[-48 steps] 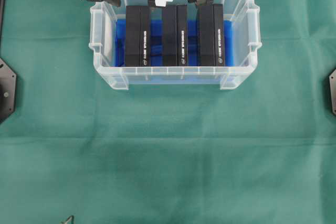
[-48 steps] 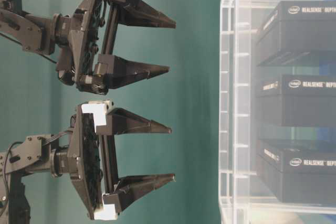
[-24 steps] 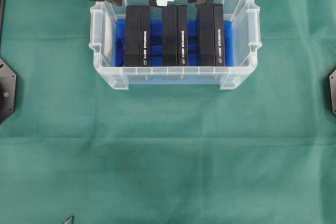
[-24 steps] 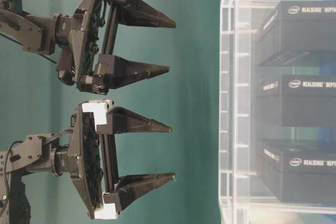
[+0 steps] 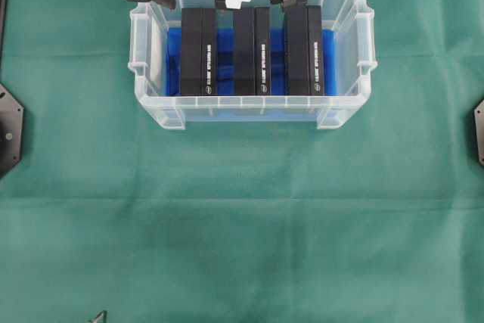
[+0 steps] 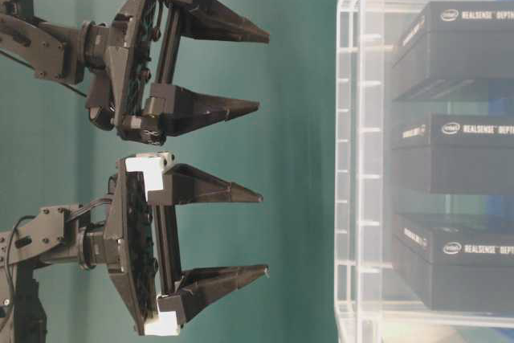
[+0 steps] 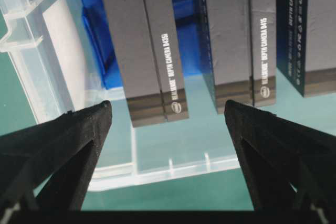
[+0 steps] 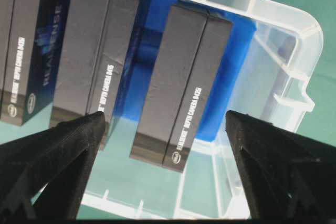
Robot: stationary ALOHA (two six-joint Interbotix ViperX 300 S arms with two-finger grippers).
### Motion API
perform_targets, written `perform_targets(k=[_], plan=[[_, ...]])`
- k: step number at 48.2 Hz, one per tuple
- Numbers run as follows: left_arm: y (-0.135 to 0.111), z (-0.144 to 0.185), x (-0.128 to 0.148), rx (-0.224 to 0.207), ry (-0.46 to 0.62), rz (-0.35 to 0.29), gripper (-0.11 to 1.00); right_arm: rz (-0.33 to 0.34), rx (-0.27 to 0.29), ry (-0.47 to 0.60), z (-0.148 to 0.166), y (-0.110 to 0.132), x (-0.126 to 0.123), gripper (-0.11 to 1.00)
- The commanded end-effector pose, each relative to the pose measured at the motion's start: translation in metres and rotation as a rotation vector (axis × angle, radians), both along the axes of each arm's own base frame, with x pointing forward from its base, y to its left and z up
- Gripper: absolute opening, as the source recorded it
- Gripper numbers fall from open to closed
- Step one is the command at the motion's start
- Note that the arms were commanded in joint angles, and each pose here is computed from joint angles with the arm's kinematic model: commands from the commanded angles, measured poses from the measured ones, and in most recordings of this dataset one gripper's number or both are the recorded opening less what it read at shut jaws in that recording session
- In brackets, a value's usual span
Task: Take the box out of the case with both arms.
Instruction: 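Align left gripper over left box pair, right gripper over right pair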
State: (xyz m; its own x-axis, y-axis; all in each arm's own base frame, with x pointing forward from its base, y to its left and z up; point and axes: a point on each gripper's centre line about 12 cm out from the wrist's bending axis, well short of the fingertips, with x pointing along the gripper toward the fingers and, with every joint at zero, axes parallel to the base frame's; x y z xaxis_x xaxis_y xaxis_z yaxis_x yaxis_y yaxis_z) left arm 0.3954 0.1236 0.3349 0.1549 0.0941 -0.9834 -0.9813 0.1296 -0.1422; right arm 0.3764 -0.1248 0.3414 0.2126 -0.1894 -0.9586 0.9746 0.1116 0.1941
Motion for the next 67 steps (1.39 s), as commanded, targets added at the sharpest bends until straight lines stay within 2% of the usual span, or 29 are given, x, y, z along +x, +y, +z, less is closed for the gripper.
perform_targets(k=[1, 67], plan=[[-0.0006, 0.0122, -0.0009, 0.013, -0.035, 0.0, 0.92, -0.007, -0.007, -0.028, 0.0099, 0.0014, -0.0011, 0.96], [0.0003, 0.0106, -0.0011, 0.017, -0.029, 0.013, 0.92, -0.017, 0.003, -0.005, 0.0041, 0.0026, -0.0032, 0.96]])
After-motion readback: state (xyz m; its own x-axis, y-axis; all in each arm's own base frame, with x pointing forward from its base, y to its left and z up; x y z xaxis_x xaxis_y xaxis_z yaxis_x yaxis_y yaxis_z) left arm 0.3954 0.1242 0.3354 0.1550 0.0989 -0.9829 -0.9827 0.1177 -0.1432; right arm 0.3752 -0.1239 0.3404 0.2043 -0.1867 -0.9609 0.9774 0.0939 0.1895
